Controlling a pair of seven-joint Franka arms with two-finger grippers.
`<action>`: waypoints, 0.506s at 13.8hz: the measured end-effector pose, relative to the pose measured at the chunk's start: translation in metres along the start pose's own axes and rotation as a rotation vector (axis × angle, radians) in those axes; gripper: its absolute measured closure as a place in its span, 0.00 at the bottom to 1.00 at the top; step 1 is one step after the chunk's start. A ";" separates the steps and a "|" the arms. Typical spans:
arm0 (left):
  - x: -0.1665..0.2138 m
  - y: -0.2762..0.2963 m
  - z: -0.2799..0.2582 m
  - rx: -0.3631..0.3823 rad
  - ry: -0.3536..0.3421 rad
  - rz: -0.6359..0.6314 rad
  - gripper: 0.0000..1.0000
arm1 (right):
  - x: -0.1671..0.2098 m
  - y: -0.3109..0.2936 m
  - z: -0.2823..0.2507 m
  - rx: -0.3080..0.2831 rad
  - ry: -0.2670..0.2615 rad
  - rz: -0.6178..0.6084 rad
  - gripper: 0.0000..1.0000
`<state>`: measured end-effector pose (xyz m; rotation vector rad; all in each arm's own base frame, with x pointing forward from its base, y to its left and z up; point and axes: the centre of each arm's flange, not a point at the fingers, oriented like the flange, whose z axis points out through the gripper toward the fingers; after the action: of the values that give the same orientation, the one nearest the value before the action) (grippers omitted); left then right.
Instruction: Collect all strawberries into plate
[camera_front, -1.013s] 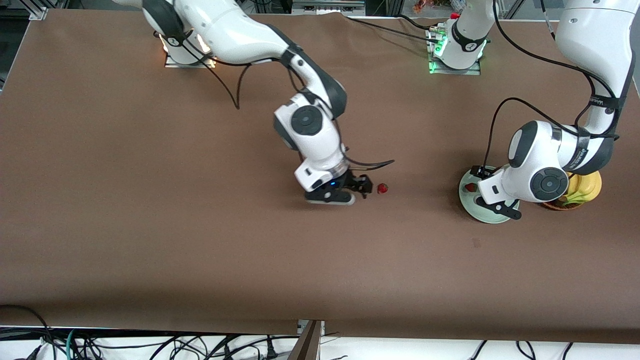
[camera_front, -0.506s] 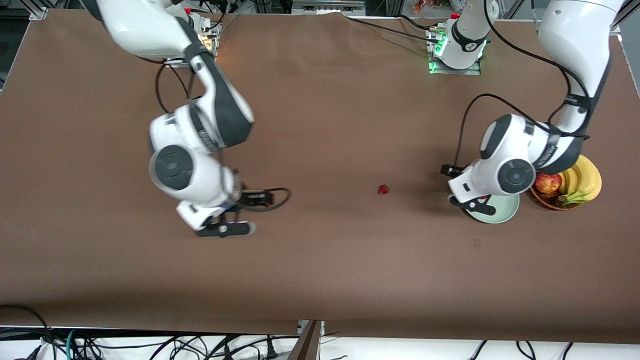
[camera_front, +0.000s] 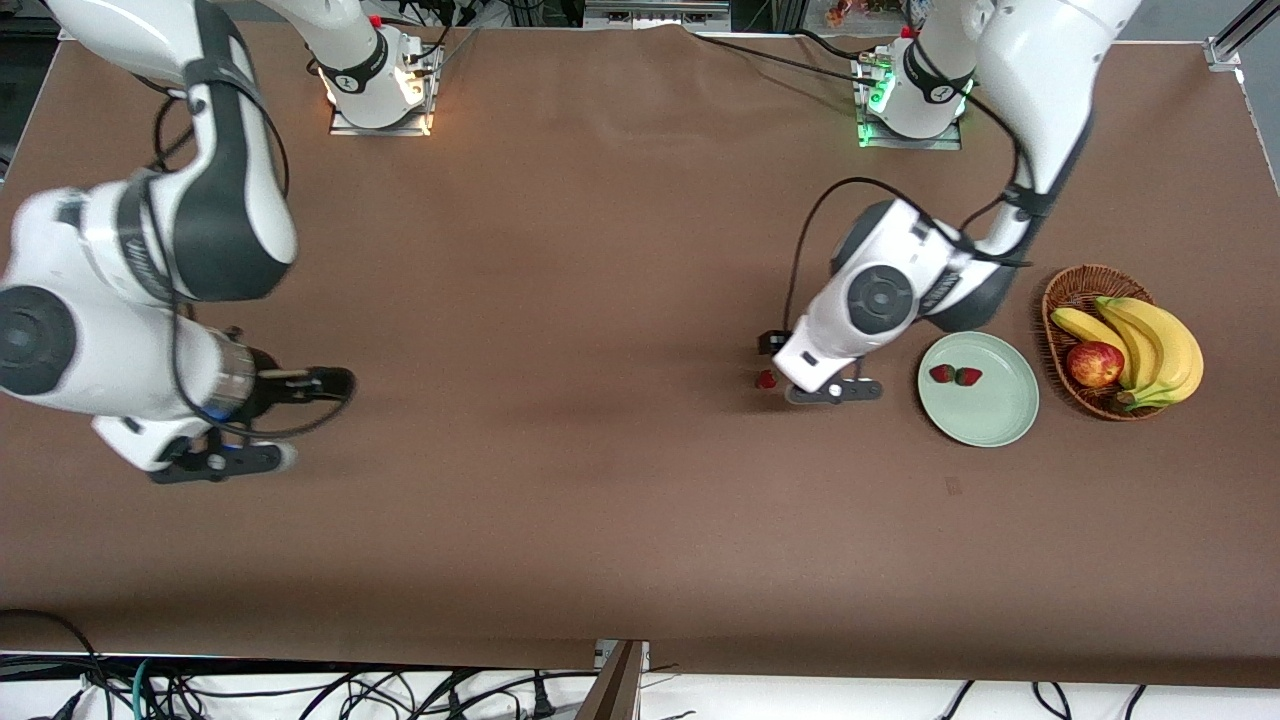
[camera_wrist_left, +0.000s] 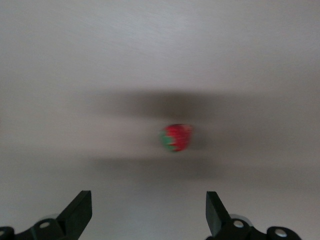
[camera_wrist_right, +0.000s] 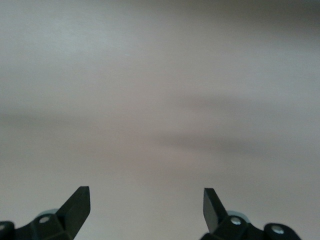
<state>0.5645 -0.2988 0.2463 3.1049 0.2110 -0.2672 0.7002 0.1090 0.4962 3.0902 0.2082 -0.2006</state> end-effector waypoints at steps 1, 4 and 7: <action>-0.002 0.010 0.014 -0.001 0.019 -0.018 0.00 | -0.008 0.017 -0.012 -0.001 0.004 0.012 0.00; -0.003 0.018 0.057 0.065 0.080 -0.040 0.00 | -0.041 0.070 -0.037 0.027 0.008 0.076 0.00; -0.002 0.019 0.072 0.081 0.105 -0.051 0.00 | -0.083 0.098 -0.051 0.063 -0.008 0.103 0.00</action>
<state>0.5532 -0.3196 0.1762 3.2002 0.2892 -0.1164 0.6384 0.0030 0.5601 3.1517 0.0431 -0.2207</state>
